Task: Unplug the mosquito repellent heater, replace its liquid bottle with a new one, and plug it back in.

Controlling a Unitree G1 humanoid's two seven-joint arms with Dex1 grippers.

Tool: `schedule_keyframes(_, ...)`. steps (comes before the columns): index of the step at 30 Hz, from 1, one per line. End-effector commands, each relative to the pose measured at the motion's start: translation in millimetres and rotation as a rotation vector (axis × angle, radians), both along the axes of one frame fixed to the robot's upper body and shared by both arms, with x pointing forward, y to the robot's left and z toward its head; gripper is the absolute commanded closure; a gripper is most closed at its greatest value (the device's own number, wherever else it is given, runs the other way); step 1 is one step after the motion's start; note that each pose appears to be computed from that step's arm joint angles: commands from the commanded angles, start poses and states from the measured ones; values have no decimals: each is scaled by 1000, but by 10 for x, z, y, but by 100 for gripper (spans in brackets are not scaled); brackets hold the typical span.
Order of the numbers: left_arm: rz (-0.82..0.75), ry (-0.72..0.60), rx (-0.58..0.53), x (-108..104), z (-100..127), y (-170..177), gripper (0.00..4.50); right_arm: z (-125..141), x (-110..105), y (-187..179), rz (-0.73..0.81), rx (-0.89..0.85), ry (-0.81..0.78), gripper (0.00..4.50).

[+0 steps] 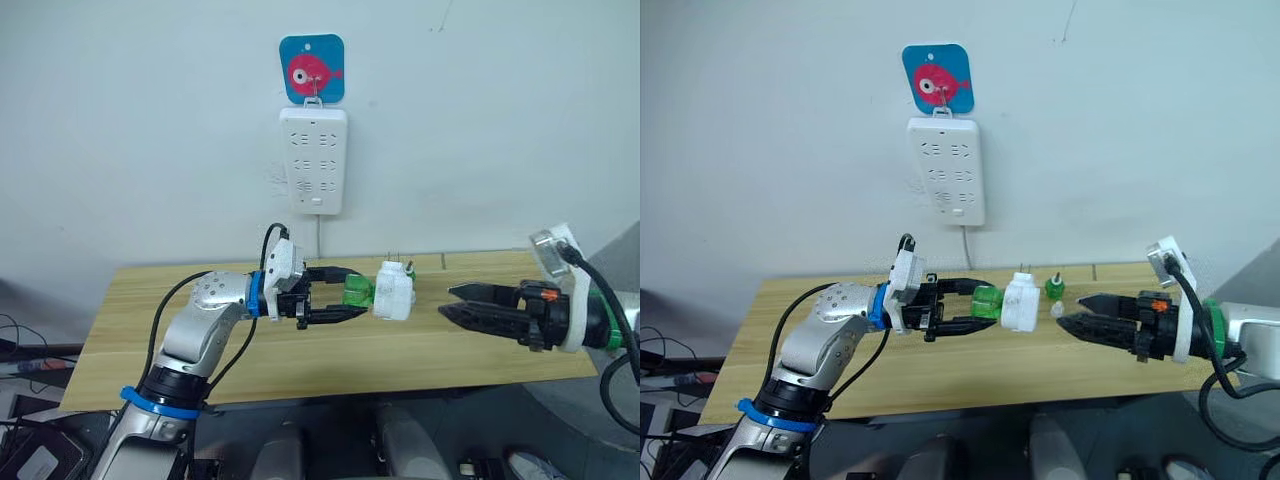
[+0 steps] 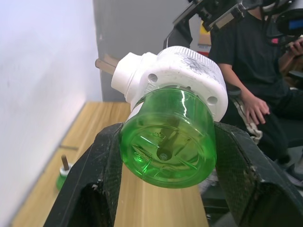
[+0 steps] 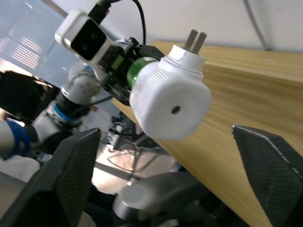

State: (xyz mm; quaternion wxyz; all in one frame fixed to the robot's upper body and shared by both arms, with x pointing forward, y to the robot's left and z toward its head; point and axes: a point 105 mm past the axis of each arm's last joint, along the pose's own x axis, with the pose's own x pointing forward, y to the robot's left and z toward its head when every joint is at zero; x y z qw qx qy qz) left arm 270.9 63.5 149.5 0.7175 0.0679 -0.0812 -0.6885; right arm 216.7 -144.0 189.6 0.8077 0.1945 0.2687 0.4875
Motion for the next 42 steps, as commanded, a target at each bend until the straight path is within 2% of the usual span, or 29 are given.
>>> schedule_keyframes(1, -24, -63, -43, -56, 84, -33, 206, 24, -51, 101, 14, 74, 58, 0)
schedule_keyframes(10, -57, -65, -64, -120, 102, -58, 206, 2, -55, 262, 54, 198, 92, 0)
schedule_keyframes(20, -68, -37, -91, -184, 138, -94, 206, -80, -4, 338, 63, 210, 140, 0)
schedule_keyframes(33, -41, -29, -90, -170, 149, -51, 206, -107, -83, -22, 12, 164, 183, 0)
schedule_keyframes(42, -51, 28, -133, -196, 247, -118, 206, -189, -69, 81, 10, 243, 213, 0)
